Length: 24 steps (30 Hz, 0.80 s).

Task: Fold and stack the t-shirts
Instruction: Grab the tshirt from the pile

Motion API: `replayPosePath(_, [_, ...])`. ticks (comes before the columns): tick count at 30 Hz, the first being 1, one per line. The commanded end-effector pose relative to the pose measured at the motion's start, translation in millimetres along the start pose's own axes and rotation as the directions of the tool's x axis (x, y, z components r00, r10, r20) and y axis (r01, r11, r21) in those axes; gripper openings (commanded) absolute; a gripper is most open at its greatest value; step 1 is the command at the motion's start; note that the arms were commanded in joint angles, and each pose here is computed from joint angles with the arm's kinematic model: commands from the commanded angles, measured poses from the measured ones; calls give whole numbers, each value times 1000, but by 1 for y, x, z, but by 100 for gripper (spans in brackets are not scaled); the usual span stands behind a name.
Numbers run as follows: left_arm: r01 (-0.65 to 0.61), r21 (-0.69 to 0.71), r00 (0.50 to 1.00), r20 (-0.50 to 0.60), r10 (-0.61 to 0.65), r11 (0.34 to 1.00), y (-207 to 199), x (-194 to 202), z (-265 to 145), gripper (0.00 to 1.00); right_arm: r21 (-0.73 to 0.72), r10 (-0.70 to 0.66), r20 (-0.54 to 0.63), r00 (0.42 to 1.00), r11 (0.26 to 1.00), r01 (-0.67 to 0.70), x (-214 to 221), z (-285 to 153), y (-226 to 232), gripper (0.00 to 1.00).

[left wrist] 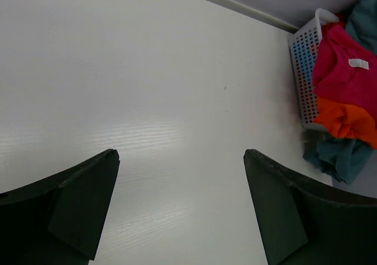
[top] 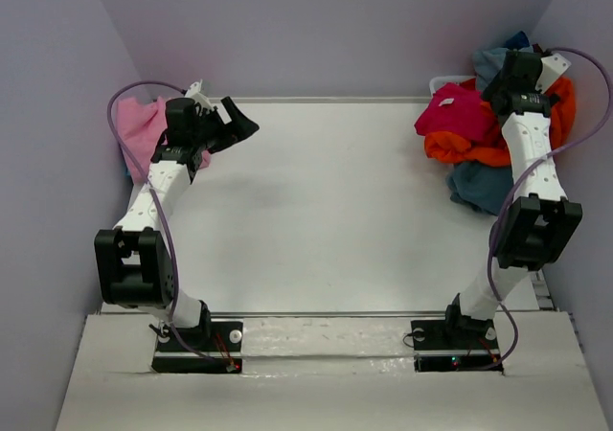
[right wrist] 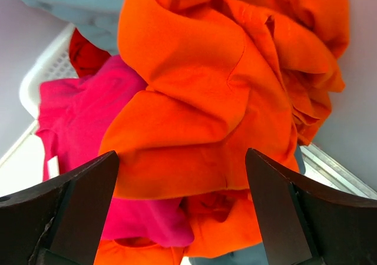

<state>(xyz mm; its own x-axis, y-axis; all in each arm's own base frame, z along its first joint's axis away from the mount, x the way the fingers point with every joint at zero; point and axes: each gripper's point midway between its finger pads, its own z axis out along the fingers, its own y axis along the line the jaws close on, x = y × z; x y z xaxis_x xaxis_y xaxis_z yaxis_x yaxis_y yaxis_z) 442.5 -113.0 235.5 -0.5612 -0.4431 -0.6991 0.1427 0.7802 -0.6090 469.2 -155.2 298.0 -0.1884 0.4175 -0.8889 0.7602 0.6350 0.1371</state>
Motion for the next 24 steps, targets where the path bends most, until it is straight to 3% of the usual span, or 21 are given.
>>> replayPosePath(1, [-50, 56, 998, 48, 48, 997, -20, -17, -8, 99, -42, 47, 16, 999, 998, -47, -12, 12, 9, 94])
replayPosePath(6, [-52, 49, 998, 42, 50, 997, -17, -14, -8, 99, -102, 36, -47, 998, 994, -41, 3, 21, 22, 86])
replayPosePath(10, [-53, 43, 998, 39, 51, 998, -16, -12, -8, 99, -147, 28, -84, 996, 988, -40, 14, 24, 31, 69])
replayPosePath(12, [-56, 38, 998, 39, 54, 998, -14, -12, -8, 99, -148, 28, -92, 995, 988, -41, 15, 26, 28, 47])
replayPosePath(13, [-60, 37, 998, 38, 58, 998, -14, -12, -8, 99, -161, 29, -94, 995, 986, -44, 13, 24, 31, 30])
replayPosePath(16, [-61, 35, 998, 34, 60, 998, -13, -11, -7, 99, -166, 28, -103, 994, 985, -45, 11, 20, 32, 10])
replayPosePath(24, [-54, 43, 998, 23, 53, 998, -13, -9, -3, 99, -235, 62, -105, 993, 968, -85, -5, -10, 34, 7])
